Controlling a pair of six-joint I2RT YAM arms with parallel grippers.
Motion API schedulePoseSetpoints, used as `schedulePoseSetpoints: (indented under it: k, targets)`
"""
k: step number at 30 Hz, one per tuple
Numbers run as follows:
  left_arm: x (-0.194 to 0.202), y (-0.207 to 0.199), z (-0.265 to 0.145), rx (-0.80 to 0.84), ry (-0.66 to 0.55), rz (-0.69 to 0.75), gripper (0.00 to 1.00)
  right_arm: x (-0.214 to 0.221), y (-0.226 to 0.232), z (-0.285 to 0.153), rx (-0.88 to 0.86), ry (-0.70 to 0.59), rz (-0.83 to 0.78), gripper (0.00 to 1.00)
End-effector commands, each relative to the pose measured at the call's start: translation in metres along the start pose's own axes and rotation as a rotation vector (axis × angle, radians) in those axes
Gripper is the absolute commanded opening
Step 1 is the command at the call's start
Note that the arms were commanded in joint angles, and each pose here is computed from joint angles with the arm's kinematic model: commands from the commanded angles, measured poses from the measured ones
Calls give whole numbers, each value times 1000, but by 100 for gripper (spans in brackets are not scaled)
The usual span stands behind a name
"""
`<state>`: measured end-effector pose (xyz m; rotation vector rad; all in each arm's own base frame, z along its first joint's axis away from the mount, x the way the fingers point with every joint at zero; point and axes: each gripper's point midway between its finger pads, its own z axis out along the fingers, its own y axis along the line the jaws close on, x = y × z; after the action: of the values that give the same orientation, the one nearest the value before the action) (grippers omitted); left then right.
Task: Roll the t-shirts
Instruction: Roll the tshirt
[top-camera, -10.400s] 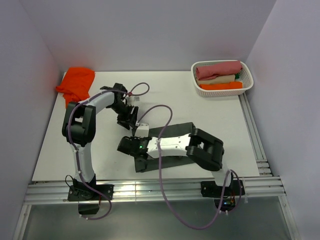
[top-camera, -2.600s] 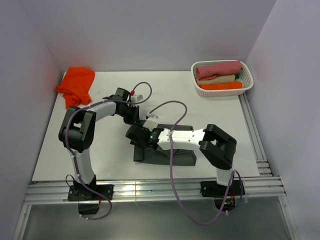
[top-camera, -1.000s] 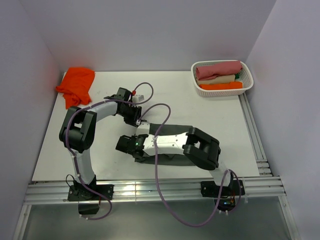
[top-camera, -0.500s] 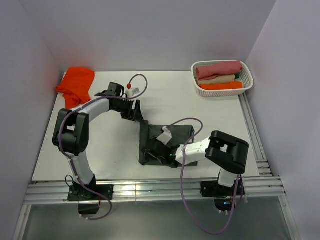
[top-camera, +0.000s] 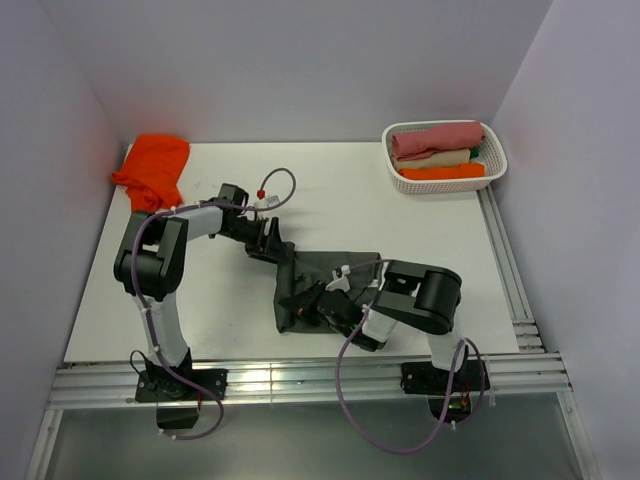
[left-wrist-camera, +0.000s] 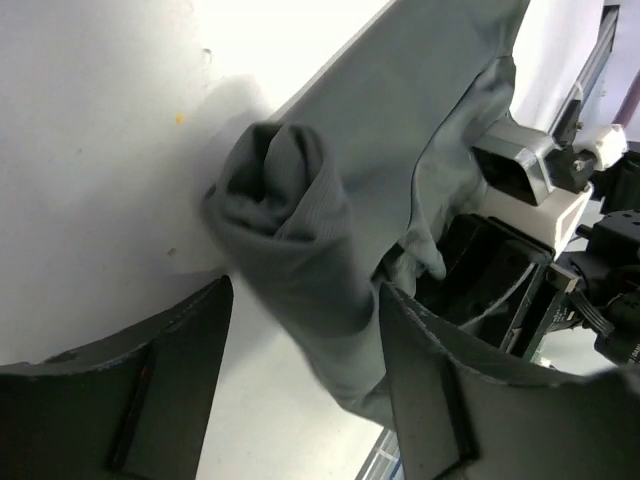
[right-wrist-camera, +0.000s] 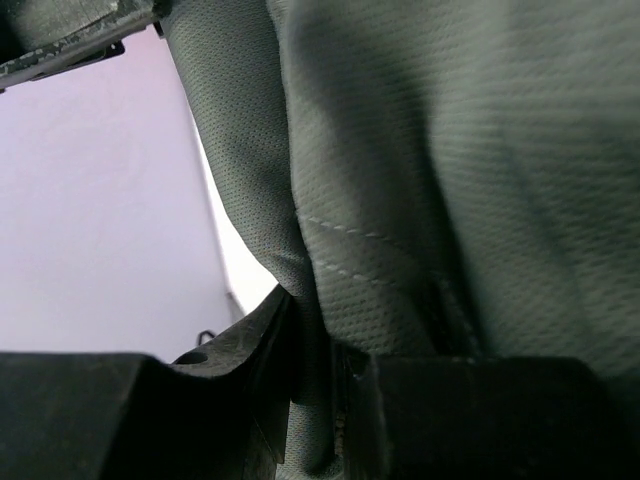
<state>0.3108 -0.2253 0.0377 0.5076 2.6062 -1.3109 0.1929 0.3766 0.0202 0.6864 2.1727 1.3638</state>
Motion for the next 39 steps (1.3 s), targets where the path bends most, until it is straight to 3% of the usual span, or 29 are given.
schedulePoseSetpoints:
  k: [1,5,6,8,11,12,15,19,39]
  targets:
    - [4,12,15,-34,14,20,65,5,-14,-3,-5,34,29,20]
    - [0,18,21,-83,23,2,48,6,-19,-3,-10,43,39,20]
    - [0,20,21,-103,23,0,35,7,-20,-2,-5,47,34,20]
    - [-5,23,20,-170,20,20,23,8,-23,1,15,49,9,24]
    - [-8,25,17,-245,21,31,4,6,-28,3,76,42,-36,36]
    - [-9,30,15,-287,17,35,0,4,-29,3,92,34,-47,45]
    - [-13,33,10,-351,11,52,0,-1,-18,-3,122,5,-93,56]
    - [-15,33,8,-388,7,66,0,3,-27,-9,248,9,-206,60]
    - [-16,31,13,-428,17,106,0,66,-2,-34,248,155,-259,57]
